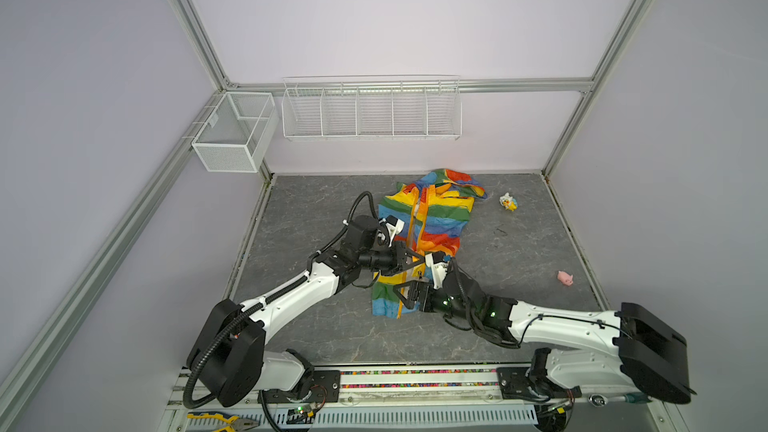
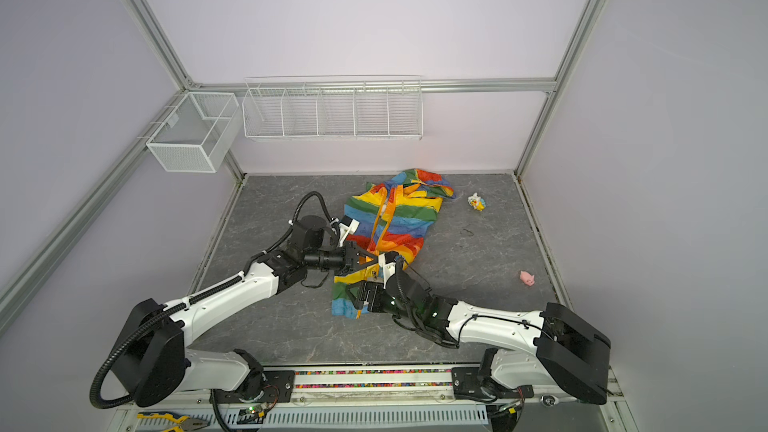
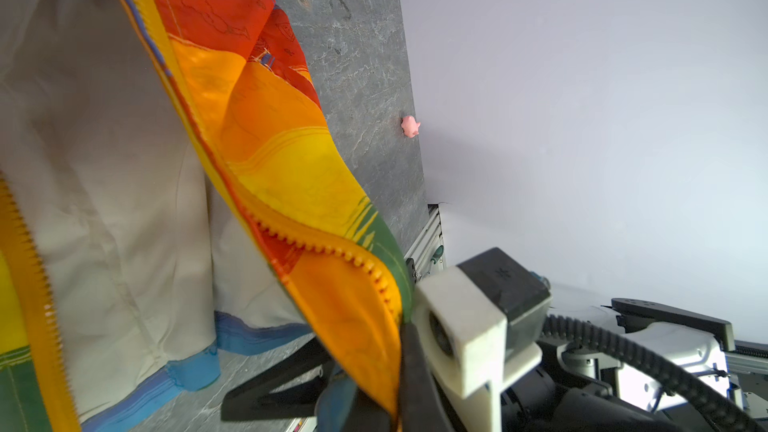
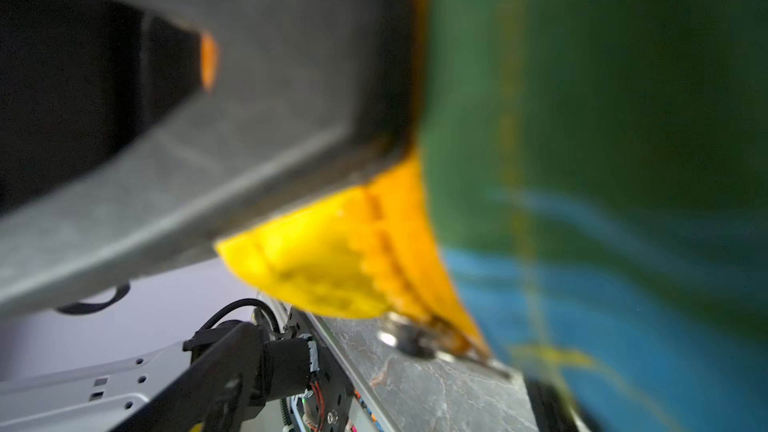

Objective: Zip up the jacket

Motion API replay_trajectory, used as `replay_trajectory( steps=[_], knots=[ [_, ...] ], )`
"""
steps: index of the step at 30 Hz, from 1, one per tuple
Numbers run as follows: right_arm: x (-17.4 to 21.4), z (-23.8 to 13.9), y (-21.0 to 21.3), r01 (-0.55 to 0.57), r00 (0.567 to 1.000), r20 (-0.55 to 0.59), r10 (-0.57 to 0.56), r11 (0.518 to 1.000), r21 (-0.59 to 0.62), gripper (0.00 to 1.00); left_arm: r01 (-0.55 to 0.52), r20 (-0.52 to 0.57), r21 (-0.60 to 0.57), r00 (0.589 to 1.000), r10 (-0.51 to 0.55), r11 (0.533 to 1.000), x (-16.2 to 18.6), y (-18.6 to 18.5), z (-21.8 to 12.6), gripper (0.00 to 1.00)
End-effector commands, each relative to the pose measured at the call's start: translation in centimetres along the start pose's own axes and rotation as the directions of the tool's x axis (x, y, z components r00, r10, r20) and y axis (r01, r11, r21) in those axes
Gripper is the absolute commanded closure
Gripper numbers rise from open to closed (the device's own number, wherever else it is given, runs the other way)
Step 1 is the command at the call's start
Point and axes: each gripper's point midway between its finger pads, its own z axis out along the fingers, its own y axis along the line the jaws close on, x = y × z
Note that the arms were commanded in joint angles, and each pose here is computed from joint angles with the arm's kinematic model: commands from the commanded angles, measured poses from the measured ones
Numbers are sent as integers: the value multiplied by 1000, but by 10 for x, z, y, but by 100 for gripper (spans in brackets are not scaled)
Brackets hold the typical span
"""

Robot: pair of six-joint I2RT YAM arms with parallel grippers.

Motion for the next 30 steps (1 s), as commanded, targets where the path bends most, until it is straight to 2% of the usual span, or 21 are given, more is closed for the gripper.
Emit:
replay_trajectory(
  steps=[1,8,11,15,18,21,27,30],
  knots=[
    [-20,-17,8,62,994,85,-64,998,24,1,-7,-3,9,1000,7,1000,1,5,-5,100],
    [-1,-56,-42,120,992,14,-127,964,236,11,-2,4,24,1000,2,1000,-9,5,-3,100],
    [8,-64,-65,152,988,-24,-153,931,331,10,-1,5,25,1000,1,1000,-10,4,-3,100],
    [8,-60,-79,183,983,-40,-182,897,404,5,1,3,24,1000,-1,1000,-10,5,-2,100],
    [7,-50,-82,196,979,-41,-198,881,431,6,1,4,25,1000,-1,1000,-10,4,-3,100],
    [2,-36,-82,212,975,-39,-219,866,453,13,-1,6,25,1000,1,1000,-10,3,-4,100],
    [-8,-3,-82,225,973,-60,-223,860,457,35,1,4,22,1000,-2,1000,-8,3,-4,100],
    [-14,1,-92,195,980,-61,-190,851,488,54,3,6,16,1000,-3,1000,-8,5,-5,100]
  ],
)
